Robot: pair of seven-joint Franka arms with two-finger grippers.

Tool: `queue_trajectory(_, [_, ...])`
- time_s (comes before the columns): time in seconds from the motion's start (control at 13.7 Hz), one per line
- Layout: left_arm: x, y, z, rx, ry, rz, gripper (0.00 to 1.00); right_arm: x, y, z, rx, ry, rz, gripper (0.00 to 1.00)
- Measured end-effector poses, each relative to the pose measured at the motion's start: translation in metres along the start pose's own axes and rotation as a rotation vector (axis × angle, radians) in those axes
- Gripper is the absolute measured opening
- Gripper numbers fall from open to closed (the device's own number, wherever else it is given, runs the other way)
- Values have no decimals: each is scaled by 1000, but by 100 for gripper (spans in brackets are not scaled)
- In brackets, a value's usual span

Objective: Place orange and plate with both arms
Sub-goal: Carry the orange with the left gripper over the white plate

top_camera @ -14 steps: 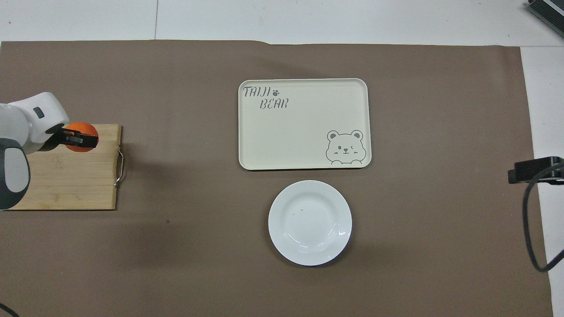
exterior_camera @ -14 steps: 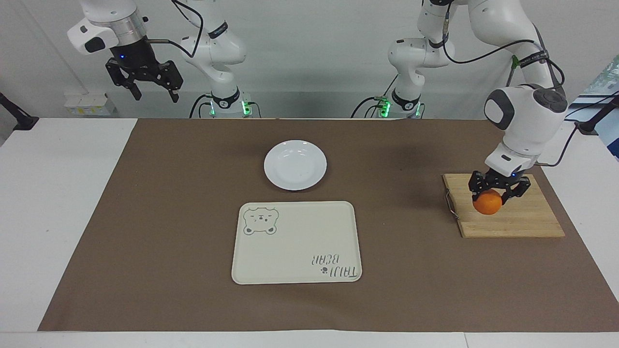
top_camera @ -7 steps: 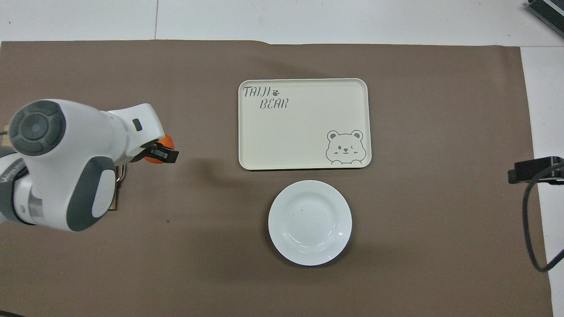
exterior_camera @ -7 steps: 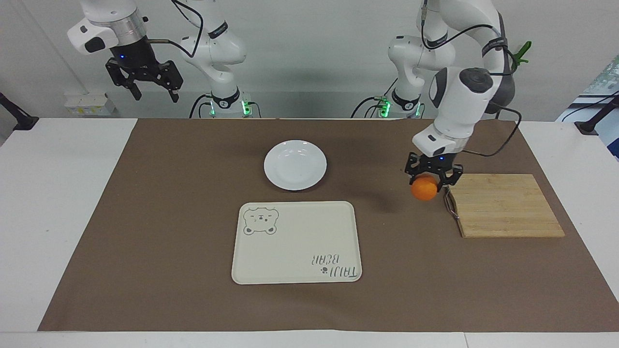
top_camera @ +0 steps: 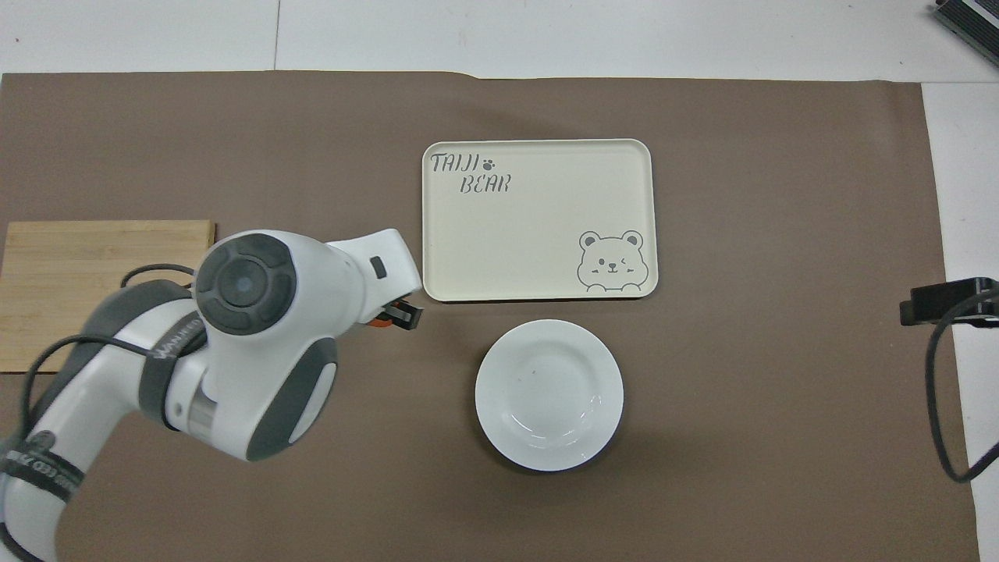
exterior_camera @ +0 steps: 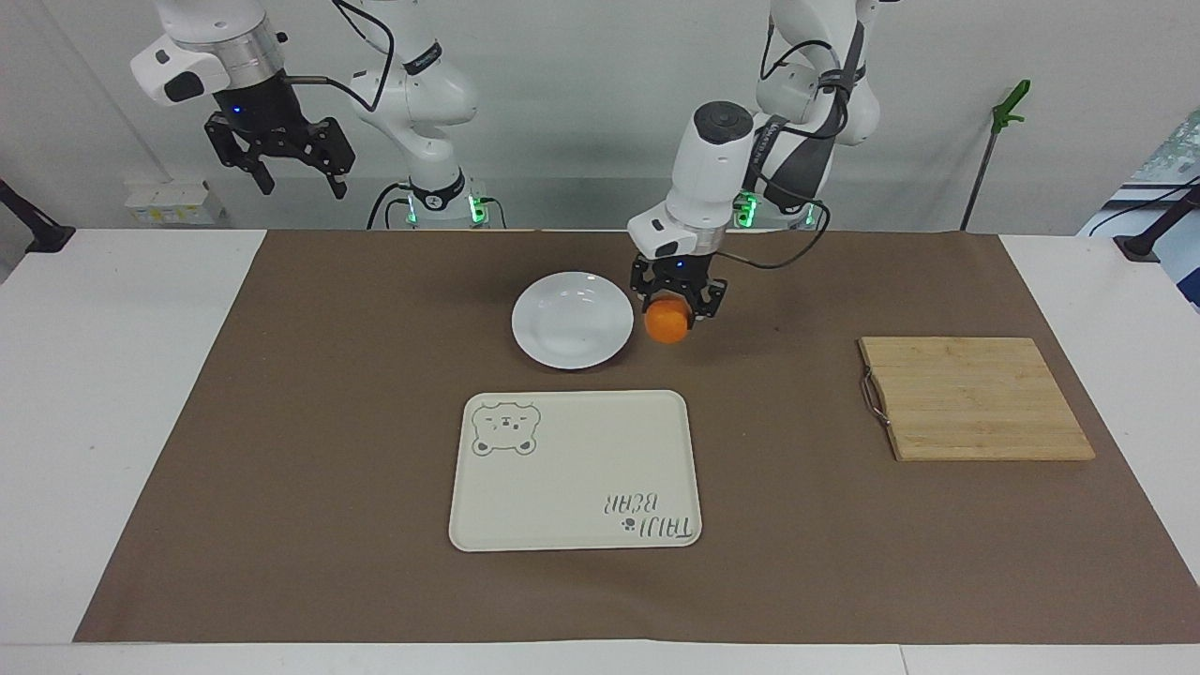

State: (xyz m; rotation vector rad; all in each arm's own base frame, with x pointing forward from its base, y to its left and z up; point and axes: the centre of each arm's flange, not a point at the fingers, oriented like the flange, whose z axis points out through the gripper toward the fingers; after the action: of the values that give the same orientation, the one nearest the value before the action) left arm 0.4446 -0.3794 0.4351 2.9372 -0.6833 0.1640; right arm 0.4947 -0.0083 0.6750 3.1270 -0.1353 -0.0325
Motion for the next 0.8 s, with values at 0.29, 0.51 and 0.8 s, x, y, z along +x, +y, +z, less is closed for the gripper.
queue_trajectory(0.29, [-5, 64, 36, -36, 54, -19, 78, 0, 0, 0, 0, 0, 0, 100])
queue_trajectory(0.51, [-16, 93, 55, -47, 31, 2, 78, 0, 0, 0, 0, 0, 0, 100])
queue_trajectory(0.8, [-26, 118, 72, -56, 26, 29, 78, 0, 0, 0, 0, 0, 0, 100])
